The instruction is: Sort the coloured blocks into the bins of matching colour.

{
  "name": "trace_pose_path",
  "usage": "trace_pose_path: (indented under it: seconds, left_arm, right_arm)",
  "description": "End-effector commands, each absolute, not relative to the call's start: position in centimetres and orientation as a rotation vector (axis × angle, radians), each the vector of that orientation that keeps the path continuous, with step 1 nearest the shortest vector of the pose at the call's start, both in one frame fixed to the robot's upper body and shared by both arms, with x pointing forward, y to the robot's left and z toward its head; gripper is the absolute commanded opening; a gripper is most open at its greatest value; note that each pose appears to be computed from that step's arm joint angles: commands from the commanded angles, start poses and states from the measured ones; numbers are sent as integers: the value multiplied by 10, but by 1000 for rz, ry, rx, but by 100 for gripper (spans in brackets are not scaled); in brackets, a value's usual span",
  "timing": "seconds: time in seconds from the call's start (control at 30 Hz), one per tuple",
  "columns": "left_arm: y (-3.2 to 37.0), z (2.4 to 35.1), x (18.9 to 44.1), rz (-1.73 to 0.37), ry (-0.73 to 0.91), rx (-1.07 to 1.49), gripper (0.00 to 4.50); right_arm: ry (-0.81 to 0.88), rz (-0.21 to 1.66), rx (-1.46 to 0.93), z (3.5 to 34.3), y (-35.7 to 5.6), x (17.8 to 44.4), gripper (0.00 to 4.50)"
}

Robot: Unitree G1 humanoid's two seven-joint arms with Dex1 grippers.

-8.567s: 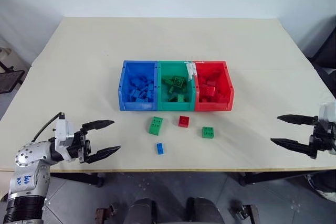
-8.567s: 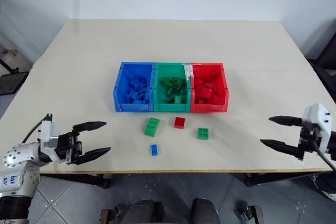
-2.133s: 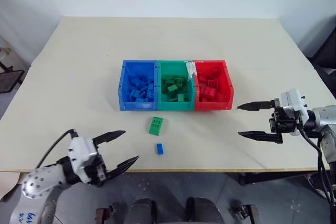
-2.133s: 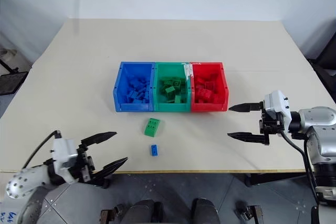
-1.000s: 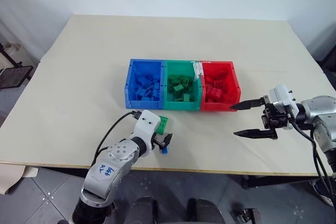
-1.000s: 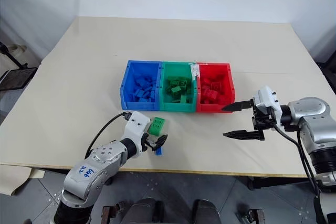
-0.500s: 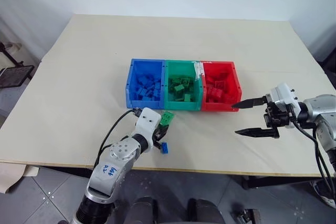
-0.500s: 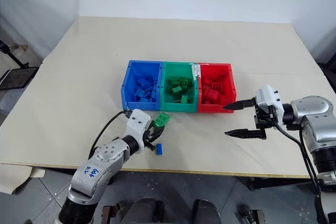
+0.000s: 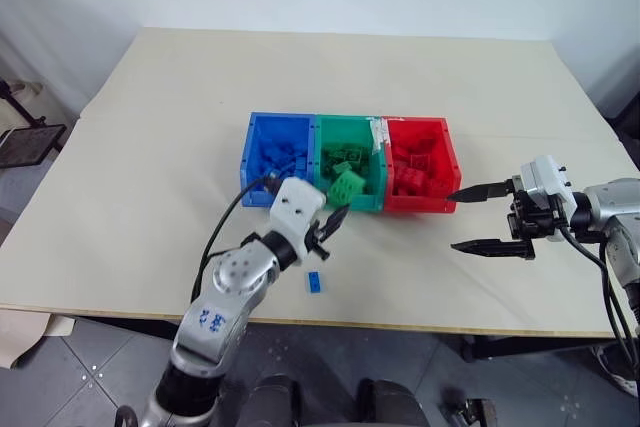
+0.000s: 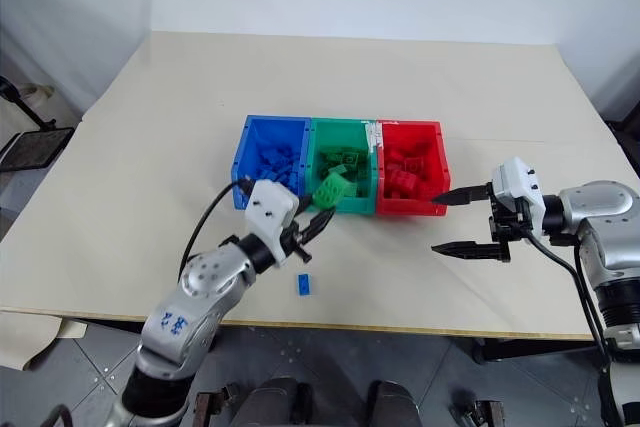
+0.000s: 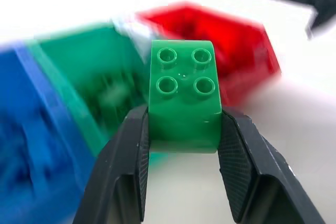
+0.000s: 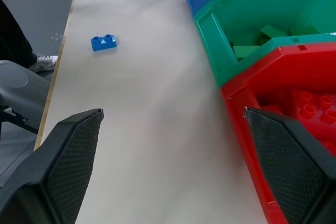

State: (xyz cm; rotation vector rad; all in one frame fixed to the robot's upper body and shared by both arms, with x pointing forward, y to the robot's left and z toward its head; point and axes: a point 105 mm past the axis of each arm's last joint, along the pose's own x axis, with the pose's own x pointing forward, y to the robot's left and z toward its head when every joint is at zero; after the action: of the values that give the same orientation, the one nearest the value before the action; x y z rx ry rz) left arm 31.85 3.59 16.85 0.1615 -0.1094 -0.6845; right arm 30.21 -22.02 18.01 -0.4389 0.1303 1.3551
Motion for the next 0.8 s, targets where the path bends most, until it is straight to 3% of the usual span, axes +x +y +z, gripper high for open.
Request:
trace_pose_path:
  seconds: [0.03,0.23,0.53,0.8]
  left_arm:
    - [24,182,344,-670,-182,179,146]
    - [3,200,371,-718,-260,112,146]
    - [13,192,366,-710,-241,104,436]
    - [41,187,339,-688,-206,130,447]
  right_arm:
    - [92,1389,-466,190,-222,296,450]
    - [93,1365,-468,190,-225,294,450]
    - [103,1347,-468,188,-228,292,450]
    - [104,1358,-465,187,-226,295,450]
